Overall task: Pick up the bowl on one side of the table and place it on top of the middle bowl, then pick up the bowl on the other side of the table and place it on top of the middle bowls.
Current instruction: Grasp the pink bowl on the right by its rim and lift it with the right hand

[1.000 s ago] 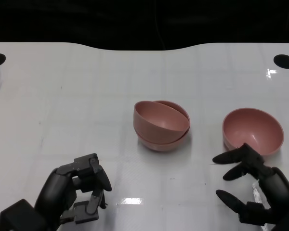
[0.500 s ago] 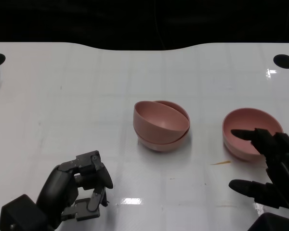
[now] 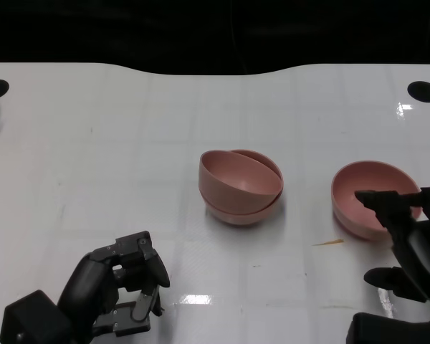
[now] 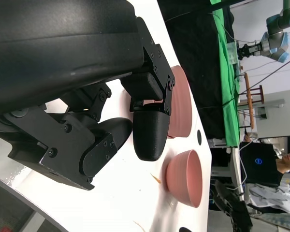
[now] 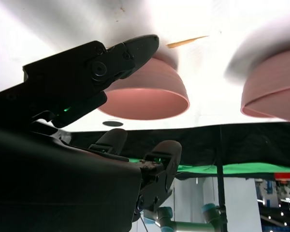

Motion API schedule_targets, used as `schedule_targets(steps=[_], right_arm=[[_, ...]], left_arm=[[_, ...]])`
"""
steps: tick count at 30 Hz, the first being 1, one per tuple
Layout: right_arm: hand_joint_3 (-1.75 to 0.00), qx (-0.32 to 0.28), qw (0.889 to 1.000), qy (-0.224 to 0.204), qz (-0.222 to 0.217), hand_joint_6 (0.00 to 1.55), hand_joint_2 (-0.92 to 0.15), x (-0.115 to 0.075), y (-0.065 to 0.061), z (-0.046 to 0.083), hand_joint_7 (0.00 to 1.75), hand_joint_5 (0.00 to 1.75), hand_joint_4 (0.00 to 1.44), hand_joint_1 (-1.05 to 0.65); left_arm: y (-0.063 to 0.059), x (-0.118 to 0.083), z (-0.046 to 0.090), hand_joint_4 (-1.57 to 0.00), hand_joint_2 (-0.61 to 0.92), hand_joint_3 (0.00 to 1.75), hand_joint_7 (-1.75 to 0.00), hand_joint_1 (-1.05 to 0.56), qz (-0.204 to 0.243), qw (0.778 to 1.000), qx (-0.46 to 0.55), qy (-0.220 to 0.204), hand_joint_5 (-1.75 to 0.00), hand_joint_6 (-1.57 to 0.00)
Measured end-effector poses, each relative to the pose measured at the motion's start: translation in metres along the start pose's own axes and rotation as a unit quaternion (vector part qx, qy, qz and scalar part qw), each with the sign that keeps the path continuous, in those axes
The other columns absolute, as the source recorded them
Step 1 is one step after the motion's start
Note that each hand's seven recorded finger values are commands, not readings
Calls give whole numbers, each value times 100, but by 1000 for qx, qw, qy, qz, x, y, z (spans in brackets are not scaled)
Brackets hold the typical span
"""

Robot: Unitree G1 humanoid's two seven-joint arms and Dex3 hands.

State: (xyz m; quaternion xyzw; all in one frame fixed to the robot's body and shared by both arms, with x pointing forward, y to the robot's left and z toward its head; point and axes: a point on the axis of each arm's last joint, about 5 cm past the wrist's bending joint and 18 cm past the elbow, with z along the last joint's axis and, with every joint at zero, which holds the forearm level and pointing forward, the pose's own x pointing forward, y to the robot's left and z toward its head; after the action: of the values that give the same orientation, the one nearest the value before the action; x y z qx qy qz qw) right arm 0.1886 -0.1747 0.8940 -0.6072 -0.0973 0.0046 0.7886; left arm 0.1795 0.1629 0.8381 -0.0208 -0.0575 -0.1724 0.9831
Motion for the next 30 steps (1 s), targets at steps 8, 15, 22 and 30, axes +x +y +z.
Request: schedule_targets(steps=[8,15,22,30], right_arm=[[-1,-38,998,18,41,46,-76,17,14,-1,3,24,41,-39],[-2,-50,997,19,57,51,-83,36,30,-5,3,18,48,-31],[0,-64,997,-2,39,120,-87,53,43,-9,13,76,105,-10],[-2,-54,997,-42,-20,66,-91,59,52,-11,174,174,89,-10]], left_arm=[[-1,0,0,-84,52,124,-156,-8,0,1000,4,-5,-175,-76],[-1,0,1,-84,52,123,-157,-8,0,1000,7,-8,-175,-76],[-1,0,1,-83,51,123,-156,-8,-1,1000,15,-12,-175,-76],[-1,0,1,-83,52,122,-155,-8,-1,1000,17,-13,-175,-76]])
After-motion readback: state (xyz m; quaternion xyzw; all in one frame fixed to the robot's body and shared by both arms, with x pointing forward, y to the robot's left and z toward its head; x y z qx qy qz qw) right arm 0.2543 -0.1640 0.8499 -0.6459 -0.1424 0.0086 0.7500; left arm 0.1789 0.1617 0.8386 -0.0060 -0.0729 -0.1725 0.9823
